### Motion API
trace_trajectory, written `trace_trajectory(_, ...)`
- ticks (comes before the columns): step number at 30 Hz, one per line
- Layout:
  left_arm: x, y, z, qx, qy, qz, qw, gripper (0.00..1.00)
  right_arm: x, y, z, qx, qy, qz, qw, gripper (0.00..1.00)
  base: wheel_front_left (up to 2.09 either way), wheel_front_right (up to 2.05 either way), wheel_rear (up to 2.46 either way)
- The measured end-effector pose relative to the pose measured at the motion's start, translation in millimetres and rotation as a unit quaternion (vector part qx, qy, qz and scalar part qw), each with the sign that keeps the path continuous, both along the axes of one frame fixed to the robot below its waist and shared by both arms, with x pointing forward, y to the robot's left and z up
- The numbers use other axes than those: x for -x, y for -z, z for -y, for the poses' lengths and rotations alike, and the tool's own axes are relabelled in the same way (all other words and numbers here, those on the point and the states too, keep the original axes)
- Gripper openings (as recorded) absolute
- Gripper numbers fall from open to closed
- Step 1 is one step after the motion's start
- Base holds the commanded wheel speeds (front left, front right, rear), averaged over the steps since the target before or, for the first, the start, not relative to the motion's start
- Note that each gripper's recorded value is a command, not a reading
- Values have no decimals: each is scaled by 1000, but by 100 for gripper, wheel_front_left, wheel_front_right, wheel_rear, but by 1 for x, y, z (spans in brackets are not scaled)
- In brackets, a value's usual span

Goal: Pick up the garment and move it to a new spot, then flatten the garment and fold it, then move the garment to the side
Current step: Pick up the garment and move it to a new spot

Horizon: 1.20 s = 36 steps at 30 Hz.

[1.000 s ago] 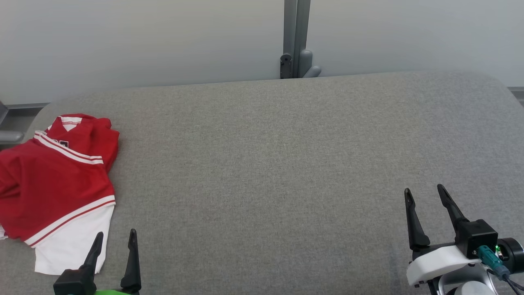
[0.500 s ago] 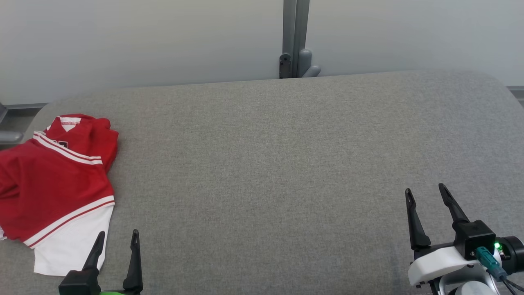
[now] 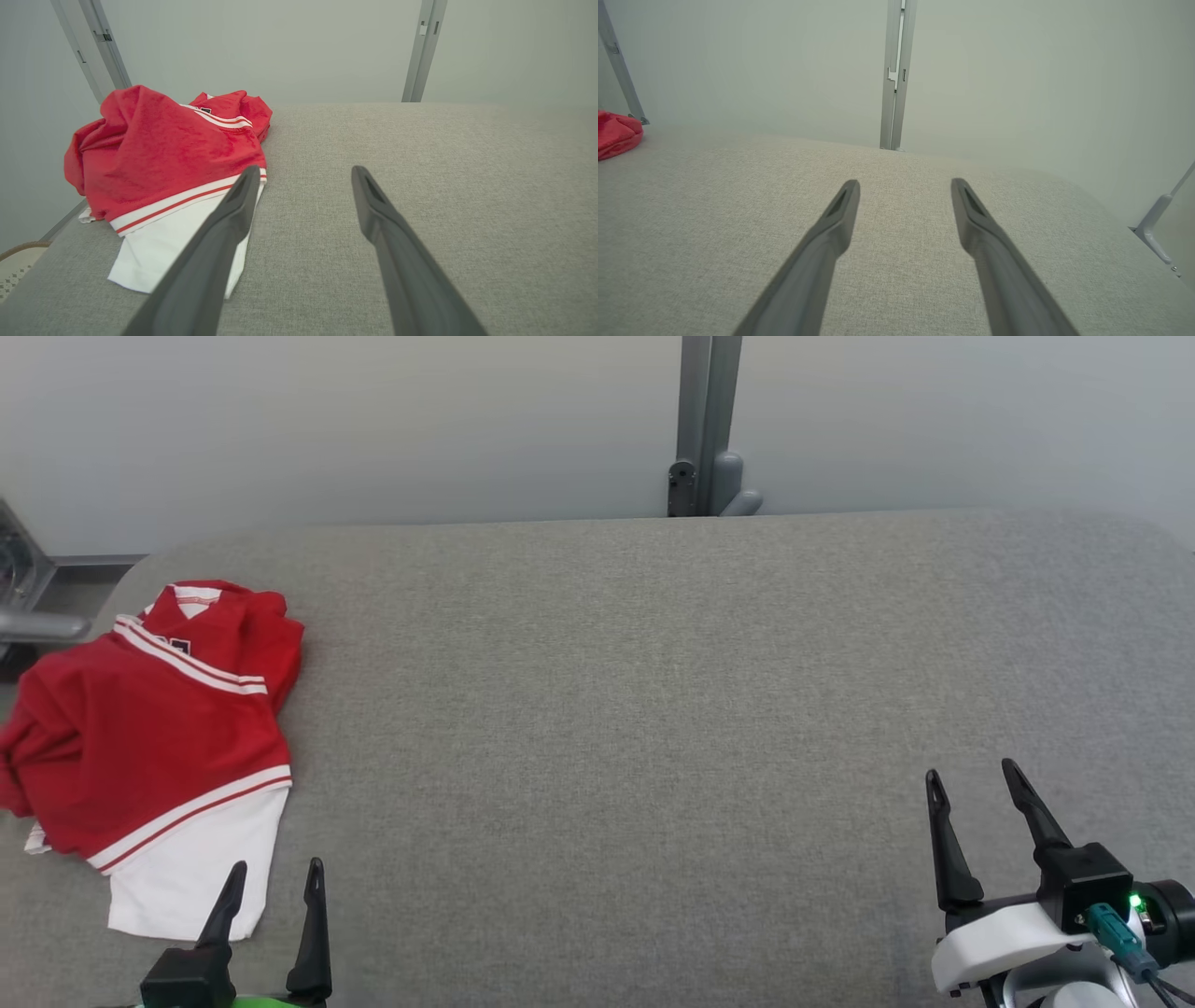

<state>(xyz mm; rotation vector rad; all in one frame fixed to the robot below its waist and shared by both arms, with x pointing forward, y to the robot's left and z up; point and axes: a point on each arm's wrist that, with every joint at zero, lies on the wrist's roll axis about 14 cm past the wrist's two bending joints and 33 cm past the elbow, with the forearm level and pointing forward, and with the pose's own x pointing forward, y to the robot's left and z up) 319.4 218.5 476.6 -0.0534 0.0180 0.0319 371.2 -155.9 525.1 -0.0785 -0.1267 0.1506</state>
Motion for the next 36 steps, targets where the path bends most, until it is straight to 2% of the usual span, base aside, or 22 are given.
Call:
trace_trajectory(5,12,-3,-14,3,-28,6,1000,100,-5,2,-23,1,-34,-3,999,100,0,0,0)
trace_trajectory(10,37,-1,-42,5,-79,4,997,100,-12,1,-62,-2,-91,-4,996,100,0,0,0)
trace_trajectory(16,92,9,-89,5,-172,-7,985,100,-14,-11,-137,-11,-197,10,980,100,0,0,0)
trace_trajectory(23,118,9,-108,9,-219,-5,976,100,-9,-17,-174,-13,-249,18,968,100,0,0,0)
trace_trajectory(29,84,-6,-112,31,-211,19,977,100,-17,-20,-178,-4,-253,29,967,100,0,0,0)
trace_trajectory(36,17,-42,-150,34,-199,25,979,100,-44,-28,-187,-6,-255,54,966,100,0,0,0)
